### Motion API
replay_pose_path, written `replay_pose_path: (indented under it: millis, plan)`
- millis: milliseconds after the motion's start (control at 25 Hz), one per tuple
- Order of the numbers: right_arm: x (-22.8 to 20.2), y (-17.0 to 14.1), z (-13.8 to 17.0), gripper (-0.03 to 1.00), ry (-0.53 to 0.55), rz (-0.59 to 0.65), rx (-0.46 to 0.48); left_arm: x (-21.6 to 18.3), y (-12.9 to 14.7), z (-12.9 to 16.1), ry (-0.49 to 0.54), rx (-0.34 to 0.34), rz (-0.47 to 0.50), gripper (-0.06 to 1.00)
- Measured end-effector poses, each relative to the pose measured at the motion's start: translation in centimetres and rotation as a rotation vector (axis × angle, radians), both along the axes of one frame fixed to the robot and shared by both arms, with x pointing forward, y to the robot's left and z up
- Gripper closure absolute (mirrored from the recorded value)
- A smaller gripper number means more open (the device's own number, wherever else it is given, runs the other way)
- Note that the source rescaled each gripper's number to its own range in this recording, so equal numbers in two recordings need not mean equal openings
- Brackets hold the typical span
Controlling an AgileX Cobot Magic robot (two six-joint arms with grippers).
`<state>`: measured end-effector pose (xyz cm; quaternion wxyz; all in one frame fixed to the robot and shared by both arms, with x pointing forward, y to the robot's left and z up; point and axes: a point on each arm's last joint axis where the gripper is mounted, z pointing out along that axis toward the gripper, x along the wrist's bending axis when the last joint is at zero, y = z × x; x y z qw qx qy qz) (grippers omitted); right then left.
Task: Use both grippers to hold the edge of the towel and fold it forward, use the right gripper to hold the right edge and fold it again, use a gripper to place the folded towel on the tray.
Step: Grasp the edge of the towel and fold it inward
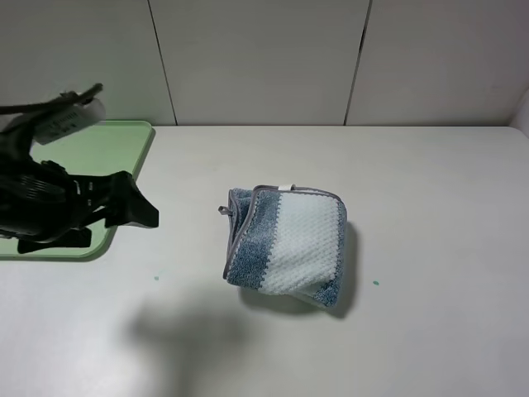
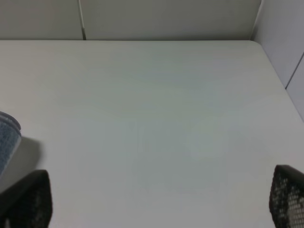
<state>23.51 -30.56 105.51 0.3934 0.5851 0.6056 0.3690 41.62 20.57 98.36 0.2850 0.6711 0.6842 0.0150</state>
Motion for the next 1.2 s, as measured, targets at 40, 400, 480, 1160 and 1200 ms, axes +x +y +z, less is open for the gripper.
replay_pose_path:
  millis: [40, 400, 480, 1160, 1200]
  plan:
    - [0.0, 0.0, 0.0, -0.03, 0.0, 0.0, 0.0, 0.3, -0.4, -0.5, 0.002, 0.005, -0.015, -0.01]
    - [0.0, 0.0, 0.0, -0.03, 0.0, 0.001, -0.003, 2.0, -3.3, -3.8, -0.028, 0.015, -0.034, -0.01]
    - [0.0, 0.0, 0.0, -0.03, 0.0, 0.001, -0.003, 2.2, -3.9, -4.2, -0.036, 0.016, -0.037, -0.01]
    - [0.0, 0.0, 0.0, -0.03, 0.0, 0.001, -0.003, 6.6, -8.8, -4.9, -0.063, 0.01, -0.094, 0.02]
    - [0.0, 0.0, 0.0, -0.03, 0.0, 0.001, -0.003, 6.8, -9.2, -4.9, -0.063, 0.011, -0.103, 0.02]
